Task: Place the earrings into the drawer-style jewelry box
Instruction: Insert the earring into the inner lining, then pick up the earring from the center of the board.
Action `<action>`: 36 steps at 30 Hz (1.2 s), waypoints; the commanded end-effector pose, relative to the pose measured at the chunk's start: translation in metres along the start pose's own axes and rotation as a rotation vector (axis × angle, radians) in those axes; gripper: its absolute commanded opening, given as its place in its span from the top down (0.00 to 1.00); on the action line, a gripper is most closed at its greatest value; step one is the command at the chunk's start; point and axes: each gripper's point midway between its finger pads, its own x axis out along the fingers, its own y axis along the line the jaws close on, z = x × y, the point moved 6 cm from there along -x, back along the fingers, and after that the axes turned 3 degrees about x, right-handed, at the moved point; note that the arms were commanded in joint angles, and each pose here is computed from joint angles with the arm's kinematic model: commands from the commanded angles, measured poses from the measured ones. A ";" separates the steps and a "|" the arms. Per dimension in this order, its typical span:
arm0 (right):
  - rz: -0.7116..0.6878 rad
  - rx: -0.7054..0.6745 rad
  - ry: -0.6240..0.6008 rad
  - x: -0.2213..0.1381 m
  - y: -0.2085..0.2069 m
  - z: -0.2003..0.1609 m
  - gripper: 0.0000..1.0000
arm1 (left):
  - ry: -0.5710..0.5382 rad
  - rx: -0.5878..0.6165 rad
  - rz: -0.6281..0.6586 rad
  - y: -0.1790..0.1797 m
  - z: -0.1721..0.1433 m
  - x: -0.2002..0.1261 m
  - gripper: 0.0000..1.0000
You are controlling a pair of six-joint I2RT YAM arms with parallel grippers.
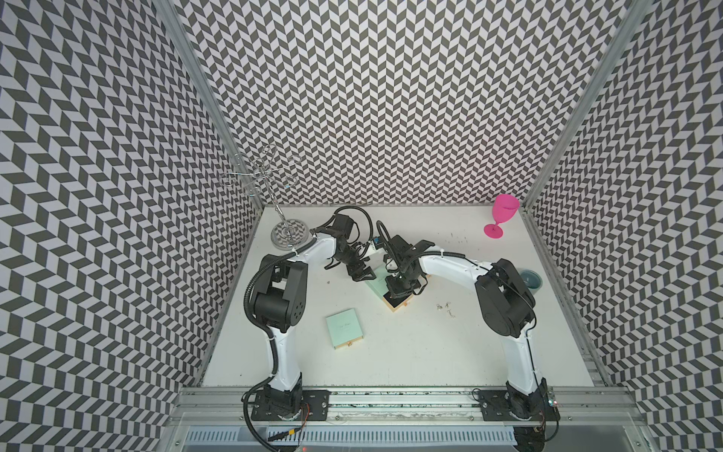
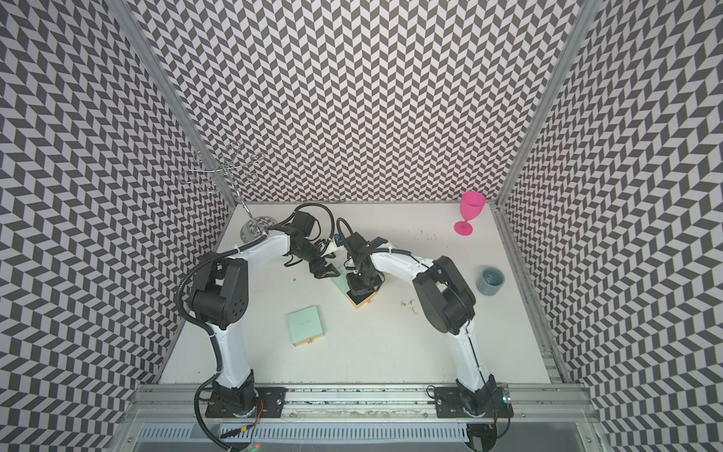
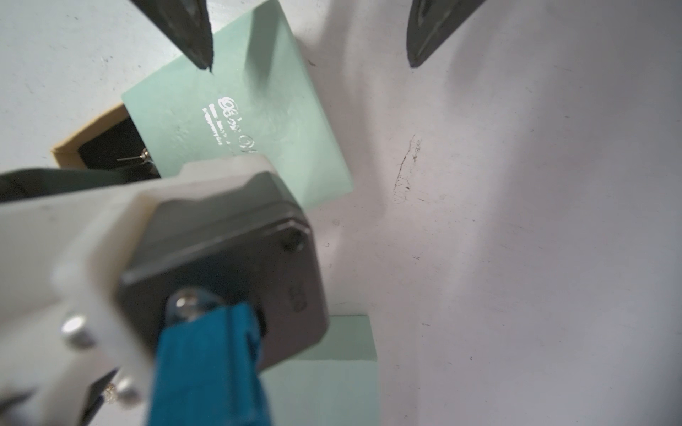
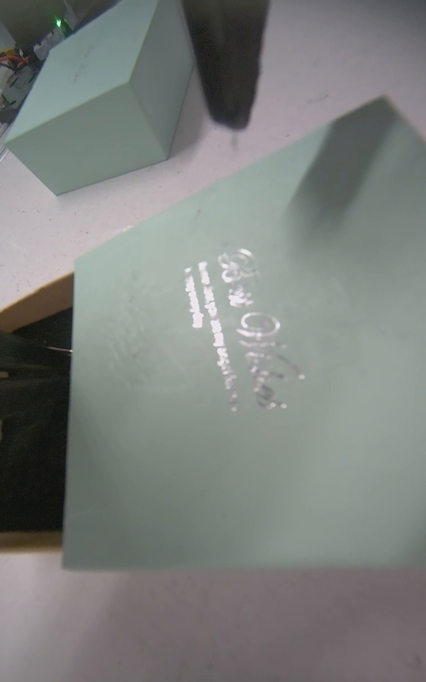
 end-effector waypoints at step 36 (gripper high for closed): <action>-0.213 0.259 -0.055 -0.063 -0.091 -0.078 0.79 | -0.046 0.066 0.066 0.010 0.038 -0.040 0.16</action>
